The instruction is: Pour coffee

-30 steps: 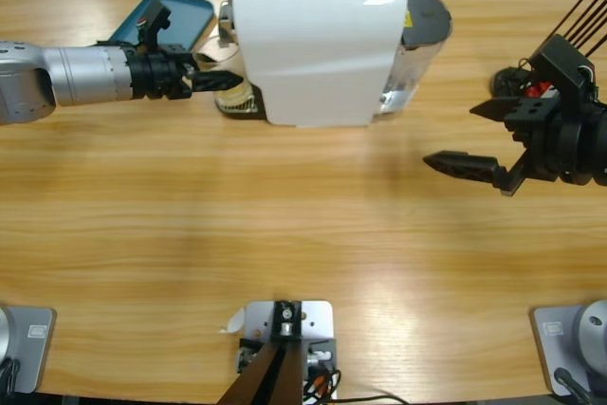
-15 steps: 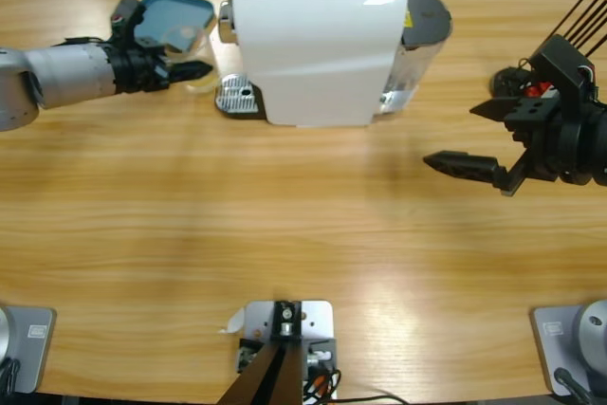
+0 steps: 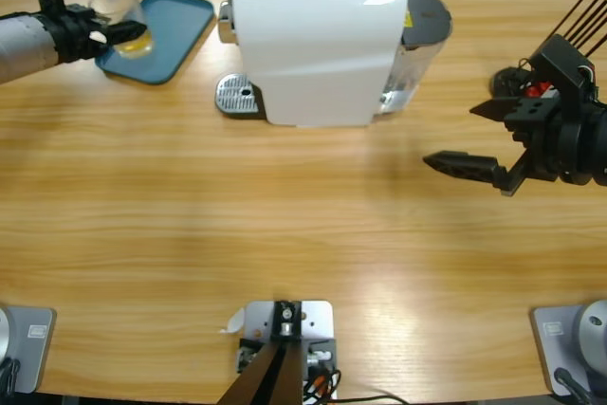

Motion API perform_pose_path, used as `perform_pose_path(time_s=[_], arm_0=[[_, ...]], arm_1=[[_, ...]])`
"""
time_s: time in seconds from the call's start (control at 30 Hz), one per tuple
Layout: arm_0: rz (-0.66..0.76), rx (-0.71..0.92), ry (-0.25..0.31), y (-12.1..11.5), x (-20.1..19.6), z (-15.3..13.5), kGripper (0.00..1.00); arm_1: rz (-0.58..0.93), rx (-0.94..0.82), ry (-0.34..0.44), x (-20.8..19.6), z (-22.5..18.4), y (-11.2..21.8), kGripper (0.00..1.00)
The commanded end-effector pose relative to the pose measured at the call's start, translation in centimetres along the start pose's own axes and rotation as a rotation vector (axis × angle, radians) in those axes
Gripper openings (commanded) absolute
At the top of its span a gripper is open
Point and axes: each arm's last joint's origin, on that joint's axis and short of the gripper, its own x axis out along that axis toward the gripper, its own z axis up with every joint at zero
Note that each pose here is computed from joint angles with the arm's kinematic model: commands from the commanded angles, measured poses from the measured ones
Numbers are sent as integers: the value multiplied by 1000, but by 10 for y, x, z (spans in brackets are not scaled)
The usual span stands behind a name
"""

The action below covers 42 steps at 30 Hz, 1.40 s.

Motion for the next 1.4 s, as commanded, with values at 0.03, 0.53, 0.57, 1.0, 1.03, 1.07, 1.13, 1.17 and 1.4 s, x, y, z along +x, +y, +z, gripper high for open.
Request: perform_pose_path(time_s=[0.03,0.53,0.57,1.0,1.03,1.07,1.13,1.17,1.4], arm_0=[[49,-15,42,16,17,-7,623],[32,-34,128,17,38,-27,623],[32,-35,131,17,40,-27,623],[26,-45,185,19,46,-25,908],[26,-45,187,19,46,-25,908],[26,-46,188,19,46,-25,912],[25,-46,193,18,46,-26,928],[26,-47,194,19,46,-26,957],[57,-39,150,18,19,-12,987]], arm_1=[[1,7,46,9,-8,1,1000],[1,6,44,9,-8,1,1000],[0,6,43,9,-8,1,1000],[-2,6,46,10,-8,1,1000],[-3,6,46,10,-8,0,1000],[-3,6,45,10,-8,1,1000],[-3,6,45,10,-8,1,1000],[-2,6,45,10,-8,1,1000],[-1,6,43,9,-8,1,1000]])
